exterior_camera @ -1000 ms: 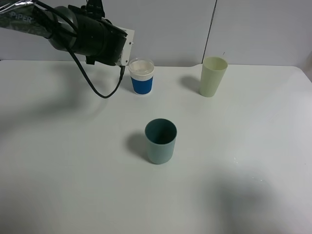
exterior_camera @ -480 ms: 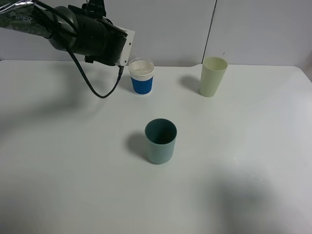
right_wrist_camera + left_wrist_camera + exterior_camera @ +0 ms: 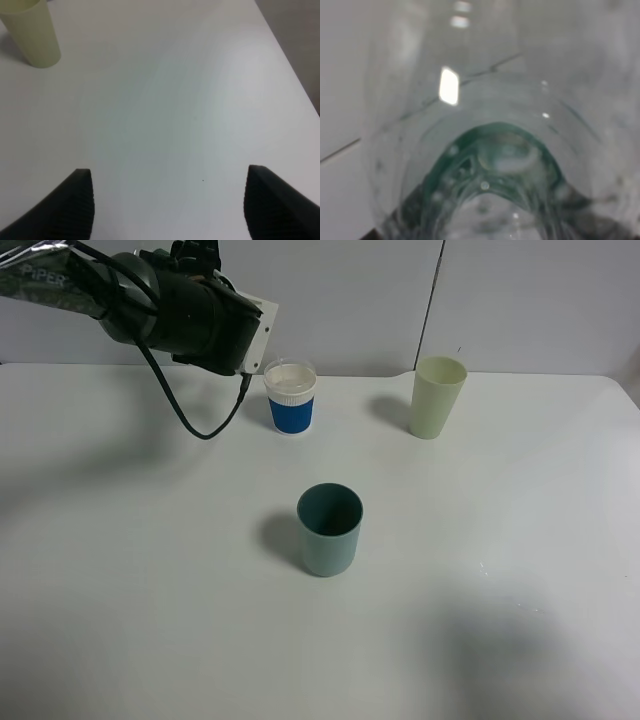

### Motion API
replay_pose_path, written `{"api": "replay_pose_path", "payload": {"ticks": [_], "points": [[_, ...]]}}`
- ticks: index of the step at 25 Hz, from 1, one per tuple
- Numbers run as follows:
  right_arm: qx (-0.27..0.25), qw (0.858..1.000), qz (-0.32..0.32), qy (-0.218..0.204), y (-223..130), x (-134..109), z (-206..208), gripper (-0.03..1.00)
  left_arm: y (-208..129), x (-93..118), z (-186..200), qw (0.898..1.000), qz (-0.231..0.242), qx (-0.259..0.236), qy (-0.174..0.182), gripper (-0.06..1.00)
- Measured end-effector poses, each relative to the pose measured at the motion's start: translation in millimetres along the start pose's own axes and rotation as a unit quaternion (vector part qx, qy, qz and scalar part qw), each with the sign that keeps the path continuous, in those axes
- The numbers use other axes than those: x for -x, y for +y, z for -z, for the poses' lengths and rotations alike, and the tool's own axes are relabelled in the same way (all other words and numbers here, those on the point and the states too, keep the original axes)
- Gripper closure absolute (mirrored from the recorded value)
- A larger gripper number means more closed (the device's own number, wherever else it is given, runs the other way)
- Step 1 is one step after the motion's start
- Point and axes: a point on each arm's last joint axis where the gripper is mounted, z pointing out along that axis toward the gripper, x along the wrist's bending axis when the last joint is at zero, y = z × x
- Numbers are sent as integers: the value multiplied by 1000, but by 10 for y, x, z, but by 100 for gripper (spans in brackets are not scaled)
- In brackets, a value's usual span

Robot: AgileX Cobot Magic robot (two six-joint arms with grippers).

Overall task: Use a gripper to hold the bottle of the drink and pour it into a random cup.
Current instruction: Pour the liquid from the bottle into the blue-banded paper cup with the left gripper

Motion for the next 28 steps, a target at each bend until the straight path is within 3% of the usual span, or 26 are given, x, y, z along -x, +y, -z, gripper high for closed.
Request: {"api": "replay_pose_path", "payload": {"ticks": [14,28], "points": [[0,1000,0,0,0,0,0,33,10,-60,1,999,-16,5,33,51],[0,1000,2,-5,1,8,0,33,25,-161,12,995,-42,11,89,51]]}}
